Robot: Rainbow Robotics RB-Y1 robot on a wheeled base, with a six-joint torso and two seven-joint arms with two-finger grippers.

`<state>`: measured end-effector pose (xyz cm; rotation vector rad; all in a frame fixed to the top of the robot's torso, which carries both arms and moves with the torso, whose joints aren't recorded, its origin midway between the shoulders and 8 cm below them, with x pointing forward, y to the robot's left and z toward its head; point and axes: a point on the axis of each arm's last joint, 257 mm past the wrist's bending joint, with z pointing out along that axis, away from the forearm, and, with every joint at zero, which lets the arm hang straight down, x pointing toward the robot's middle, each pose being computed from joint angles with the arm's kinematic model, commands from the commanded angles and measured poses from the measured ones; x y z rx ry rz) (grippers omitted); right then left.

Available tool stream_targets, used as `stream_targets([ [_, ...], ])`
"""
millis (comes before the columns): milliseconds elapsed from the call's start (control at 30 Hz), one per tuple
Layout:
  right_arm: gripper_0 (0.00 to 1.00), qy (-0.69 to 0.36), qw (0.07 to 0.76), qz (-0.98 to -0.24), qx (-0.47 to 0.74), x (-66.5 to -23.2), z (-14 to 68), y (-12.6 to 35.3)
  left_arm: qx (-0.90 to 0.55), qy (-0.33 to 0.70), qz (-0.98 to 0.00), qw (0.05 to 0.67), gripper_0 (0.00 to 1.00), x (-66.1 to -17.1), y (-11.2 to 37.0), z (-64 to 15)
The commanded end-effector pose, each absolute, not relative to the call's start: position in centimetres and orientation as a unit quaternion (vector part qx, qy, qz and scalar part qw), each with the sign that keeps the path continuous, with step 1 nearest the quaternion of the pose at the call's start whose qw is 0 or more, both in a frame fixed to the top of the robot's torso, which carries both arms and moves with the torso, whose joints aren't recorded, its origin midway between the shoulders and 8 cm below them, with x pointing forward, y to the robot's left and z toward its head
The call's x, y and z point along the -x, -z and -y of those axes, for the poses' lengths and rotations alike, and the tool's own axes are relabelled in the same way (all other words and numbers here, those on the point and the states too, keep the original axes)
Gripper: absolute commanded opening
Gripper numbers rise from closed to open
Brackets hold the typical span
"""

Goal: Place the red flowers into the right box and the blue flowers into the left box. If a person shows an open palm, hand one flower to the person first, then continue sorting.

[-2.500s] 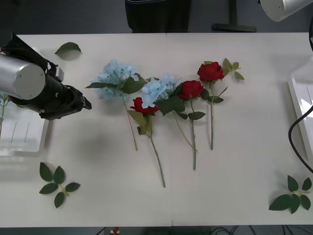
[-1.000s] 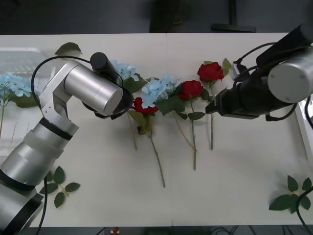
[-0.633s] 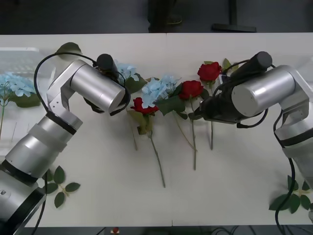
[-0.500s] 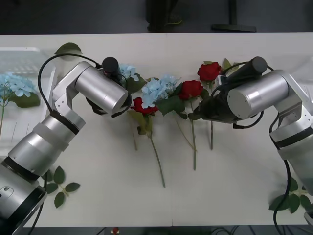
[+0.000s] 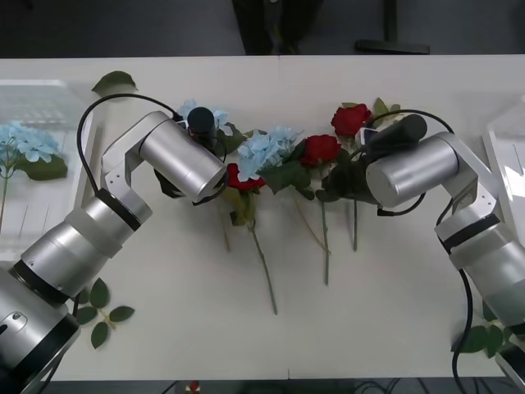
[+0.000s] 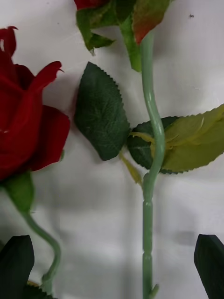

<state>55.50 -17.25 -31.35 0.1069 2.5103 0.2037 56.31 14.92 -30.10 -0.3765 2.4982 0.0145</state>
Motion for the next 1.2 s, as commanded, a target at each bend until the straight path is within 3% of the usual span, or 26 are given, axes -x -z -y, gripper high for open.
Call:
stream_targets([
  [33,1.0,-0.068,0.329,-0.942,-0.009,-56.7,16.1,30.5,0.116,0.004,-0.94,0.321,0.09,-57.3,28.1,-12.8],
  [67,1.0,-0.065,0.327,-0.943,-0.008,-56.7,16.3,30.8,0.116,0.004,-0.94,0.321,0.01,-57.3,28.1,-12.8],
  [767,0.98,-0.014,0.335,-0.942,0.006,-57.3,19.0,32.8,0.121,-0.001,-0.94,0.319,0.0,-57.2,27.6,-13.5],
  [833,0.93,-0.012,0.335,-0.942,0.008,-57.3,19.0,32.9,0.13,-0.003,-0.94,0.316,0.0,-57.1,26.8,-14.0],
  [900,0.75,-0.007,0.336,-0.942,0.01,-57.3,19.3,32.9,0.143,-0.002,-0.939,0.313,0.0,-56.8,25.1,-14.7],
  [967,0.67,-0.003,0.334,-0.942,0.012,-57.3,19.5,33.1,0.152,-0.007,-0.938,0.312,0.0,-56.5,24.0,-15.4],
  [1000,0.53,0.0,0.333,-0.943,0.016,-57.2,19.6,33.3,0.157,-0.018,-0.936,0.314,0.0,-56.3,22.8,-16.8],
  [1033,0.47,0.002,0.333,-0.943,0.019,-57.2,19.5,33.4,0.155,-0.025,-0.936,0.314,0.0,-56.2,22.4,-17.4],
  [1100,0.22,0.011,0.332,-0.943,0.026,-57.1,19.7,33.6,0.152,-0.06,-0.933,0.32,0.0,-55.8,21.1,-20.0],
  [1133,0.03,0.014,0.332,-0.943,0.028,-57.1,19.8,33.6,0.155,-0.078,-0.93,0.324,0.0,-55.7,20.3,-21.5],
  [1200,0.0,0.017,0.332,-0.943,0.032,-57.1,19.9,33.7,0.16,-0.106,-0.925,0.329,0.0,-55.4,19.0,-24.3],
])
